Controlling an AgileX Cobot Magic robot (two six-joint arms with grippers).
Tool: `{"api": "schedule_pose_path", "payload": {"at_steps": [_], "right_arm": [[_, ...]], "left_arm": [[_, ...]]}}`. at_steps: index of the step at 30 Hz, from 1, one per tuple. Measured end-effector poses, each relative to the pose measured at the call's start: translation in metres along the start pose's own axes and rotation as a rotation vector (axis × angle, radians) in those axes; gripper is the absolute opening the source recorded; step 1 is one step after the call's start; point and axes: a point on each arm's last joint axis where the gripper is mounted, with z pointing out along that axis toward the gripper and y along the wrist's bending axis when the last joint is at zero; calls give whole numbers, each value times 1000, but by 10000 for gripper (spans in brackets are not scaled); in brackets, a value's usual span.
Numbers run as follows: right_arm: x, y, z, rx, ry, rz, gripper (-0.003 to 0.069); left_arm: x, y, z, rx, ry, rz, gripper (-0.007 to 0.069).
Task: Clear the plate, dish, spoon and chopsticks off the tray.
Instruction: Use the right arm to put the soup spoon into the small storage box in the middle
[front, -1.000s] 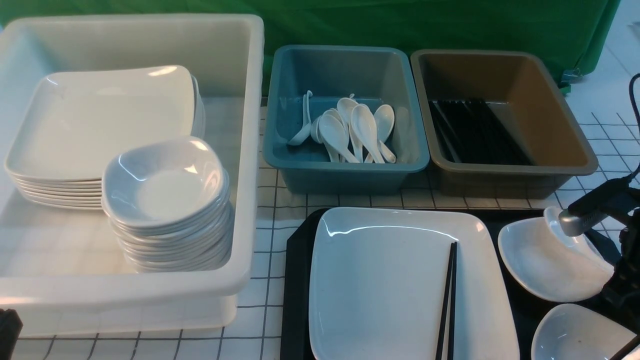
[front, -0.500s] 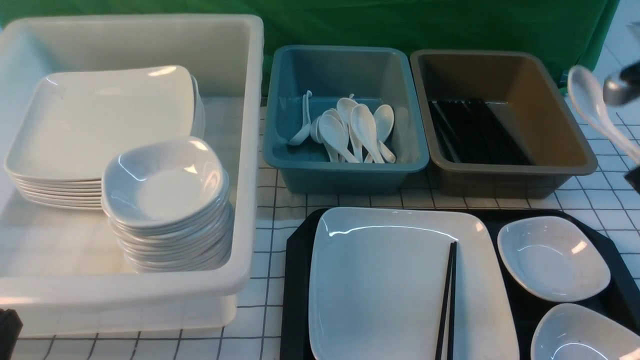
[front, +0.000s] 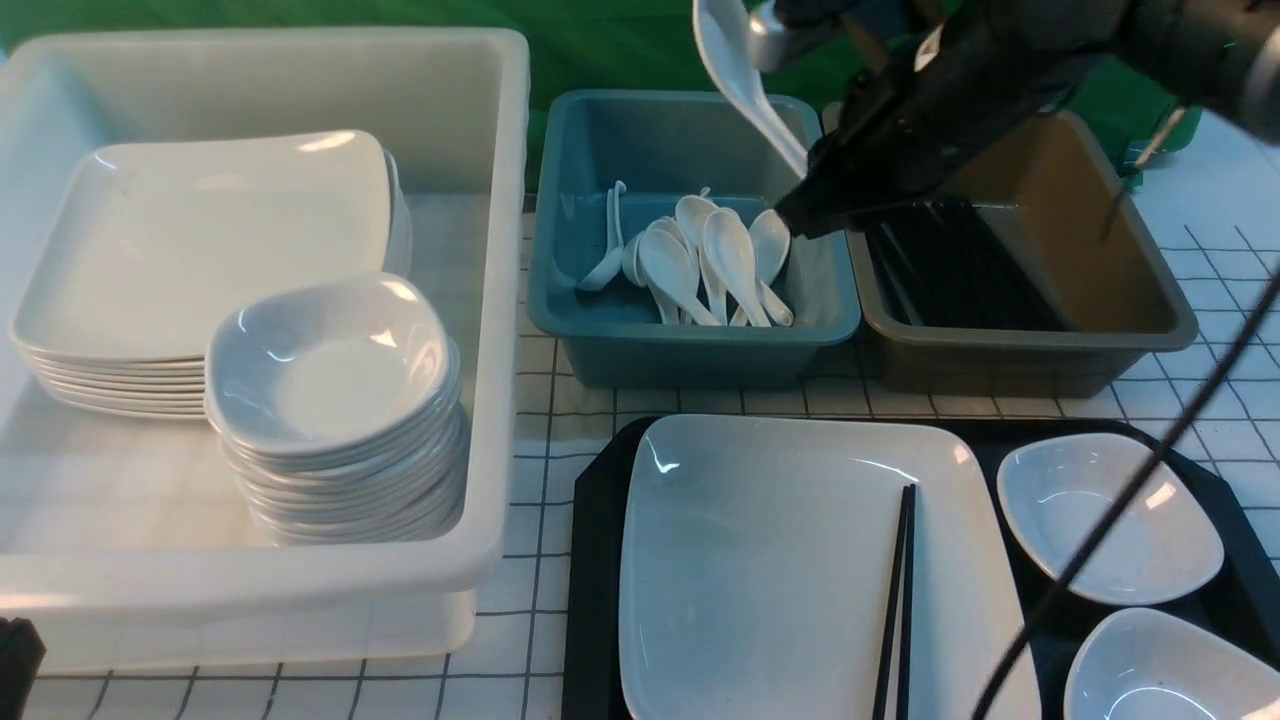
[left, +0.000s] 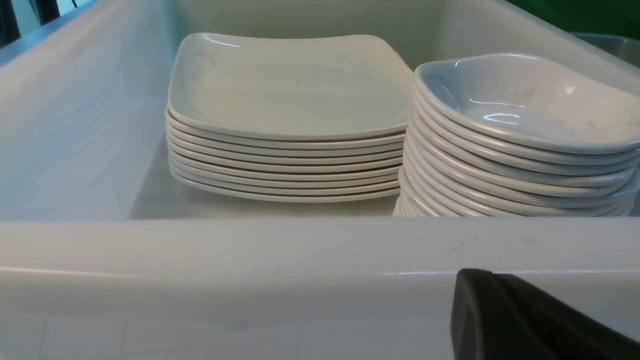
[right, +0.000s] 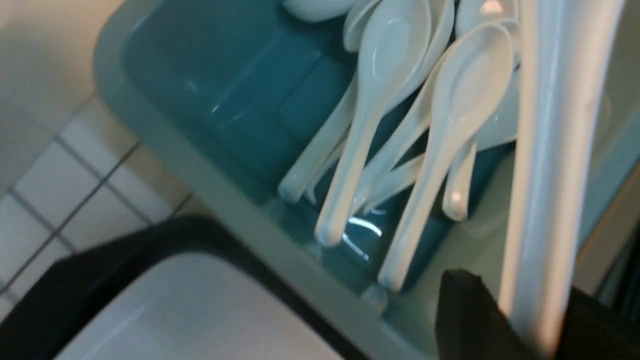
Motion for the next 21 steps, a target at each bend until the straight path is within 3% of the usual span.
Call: {"api": "schedule_pose_path", "payload": {"at_steps": [6, 12, 21], "right_arm": [[0, -15, 67, 16, 27, 118, 131], [4, -19, 95, 25, 22, 185, 146], [2, -21, 94, 38, 3, 267, 314]], "left_arm": [[0, 0, 0, 0, 0, 0, 4], [0, 0, 0, 0, 0, 0, 4], [0, 0, 0, 0, 0, 0, 4]]}}
